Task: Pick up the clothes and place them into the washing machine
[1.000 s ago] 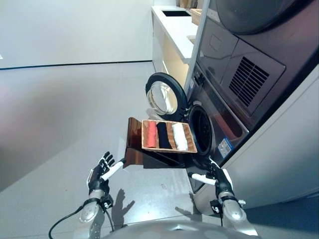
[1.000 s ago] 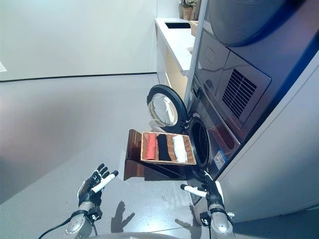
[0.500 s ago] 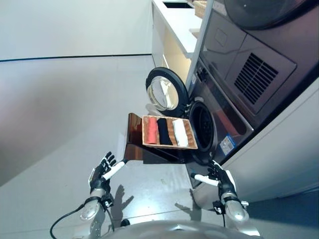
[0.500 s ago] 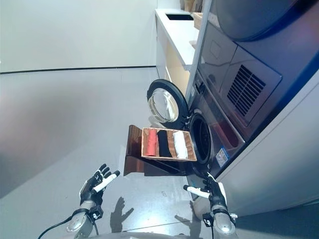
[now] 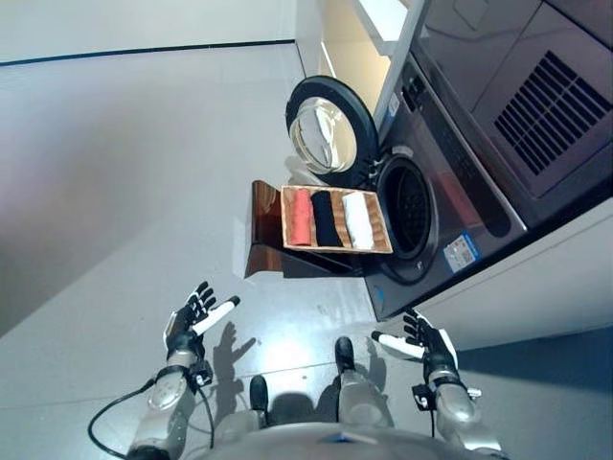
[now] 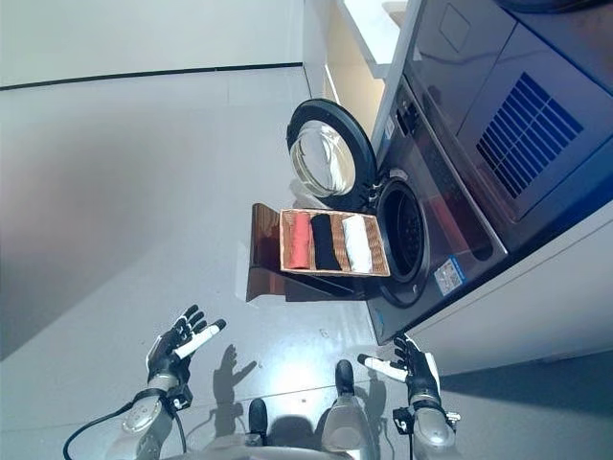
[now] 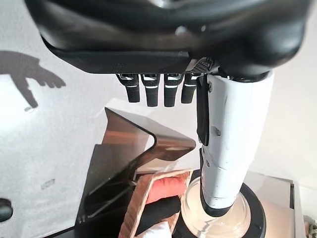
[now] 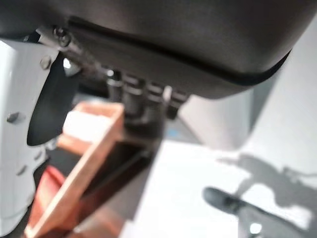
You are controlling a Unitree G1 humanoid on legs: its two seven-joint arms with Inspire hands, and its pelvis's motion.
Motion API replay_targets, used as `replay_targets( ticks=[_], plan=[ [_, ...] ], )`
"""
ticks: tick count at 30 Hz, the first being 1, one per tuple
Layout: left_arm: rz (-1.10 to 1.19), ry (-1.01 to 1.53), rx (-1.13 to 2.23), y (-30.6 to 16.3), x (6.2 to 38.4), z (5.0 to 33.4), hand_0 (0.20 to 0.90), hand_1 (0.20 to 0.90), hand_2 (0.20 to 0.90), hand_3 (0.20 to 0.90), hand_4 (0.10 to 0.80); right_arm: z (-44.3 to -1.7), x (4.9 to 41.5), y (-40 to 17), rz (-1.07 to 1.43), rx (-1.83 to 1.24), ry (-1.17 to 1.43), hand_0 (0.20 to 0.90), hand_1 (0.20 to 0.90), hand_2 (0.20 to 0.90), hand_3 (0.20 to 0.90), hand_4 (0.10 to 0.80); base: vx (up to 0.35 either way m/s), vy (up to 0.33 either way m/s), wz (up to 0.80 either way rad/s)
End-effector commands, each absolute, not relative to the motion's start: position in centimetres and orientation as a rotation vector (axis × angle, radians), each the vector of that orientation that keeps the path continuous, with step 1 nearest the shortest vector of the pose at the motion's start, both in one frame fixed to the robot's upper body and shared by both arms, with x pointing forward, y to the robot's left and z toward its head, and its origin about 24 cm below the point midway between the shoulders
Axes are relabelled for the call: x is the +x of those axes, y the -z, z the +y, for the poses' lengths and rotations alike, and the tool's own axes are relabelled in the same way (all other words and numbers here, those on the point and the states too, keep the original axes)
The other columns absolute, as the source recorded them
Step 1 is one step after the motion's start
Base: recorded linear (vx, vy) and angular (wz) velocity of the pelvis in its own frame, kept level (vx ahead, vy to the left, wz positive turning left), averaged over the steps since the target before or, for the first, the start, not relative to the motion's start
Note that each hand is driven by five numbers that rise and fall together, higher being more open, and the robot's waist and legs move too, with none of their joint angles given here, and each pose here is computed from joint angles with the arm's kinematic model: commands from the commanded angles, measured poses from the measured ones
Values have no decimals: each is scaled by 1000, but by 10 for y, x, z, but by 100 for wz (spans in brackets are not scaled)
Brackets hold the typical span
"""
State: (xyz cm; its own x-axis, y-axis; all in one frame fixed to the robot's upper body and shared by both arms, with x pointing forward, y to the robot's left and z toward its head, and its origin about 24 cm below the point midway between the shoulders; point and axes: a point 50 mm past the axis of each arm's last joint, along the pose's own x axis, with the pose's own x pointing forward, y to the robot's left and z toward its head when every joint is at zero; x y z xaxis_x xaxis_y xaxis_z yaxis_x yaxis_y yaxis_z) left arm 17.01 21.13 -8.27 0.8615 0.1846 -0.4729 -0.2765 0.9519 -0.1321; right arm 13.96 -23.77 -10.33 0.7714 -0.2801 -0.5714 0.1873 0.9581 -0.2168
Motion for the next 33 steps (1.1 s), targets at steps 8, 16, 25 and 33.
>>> replay_targets(
  ticks=[8, 16, 25, 33],
  plan=[
    [231, -208, -245, 44, 215, 199, 900, 900, 900, 900, 800, -244, 196, 58, 341, -168, 269, 900, 900, 900, 900, 800, 127, -181, 13],
    [220, -212, -265, 40, 228, 191, 900, 900, 900, 900, 800, -244, 201, 54, 313, -154, 288, 900, 900, 900, 900, 800, 122, -173, 27],
    [230, -250, -250, 42, 229, 196, 900, 900, 900, 900, 800, -249, 208, 48, 281, -151, 339, 900, 900, 900, 900, 800, 153, -25, 5],
    [236, -275, -250, 44, 226, 199, 900, 900, 900, 900, 800, -251, 210, 50, 291, -160, 366, 900, 900, 900, 900, 800, 323, 227, -49]
  ],
)
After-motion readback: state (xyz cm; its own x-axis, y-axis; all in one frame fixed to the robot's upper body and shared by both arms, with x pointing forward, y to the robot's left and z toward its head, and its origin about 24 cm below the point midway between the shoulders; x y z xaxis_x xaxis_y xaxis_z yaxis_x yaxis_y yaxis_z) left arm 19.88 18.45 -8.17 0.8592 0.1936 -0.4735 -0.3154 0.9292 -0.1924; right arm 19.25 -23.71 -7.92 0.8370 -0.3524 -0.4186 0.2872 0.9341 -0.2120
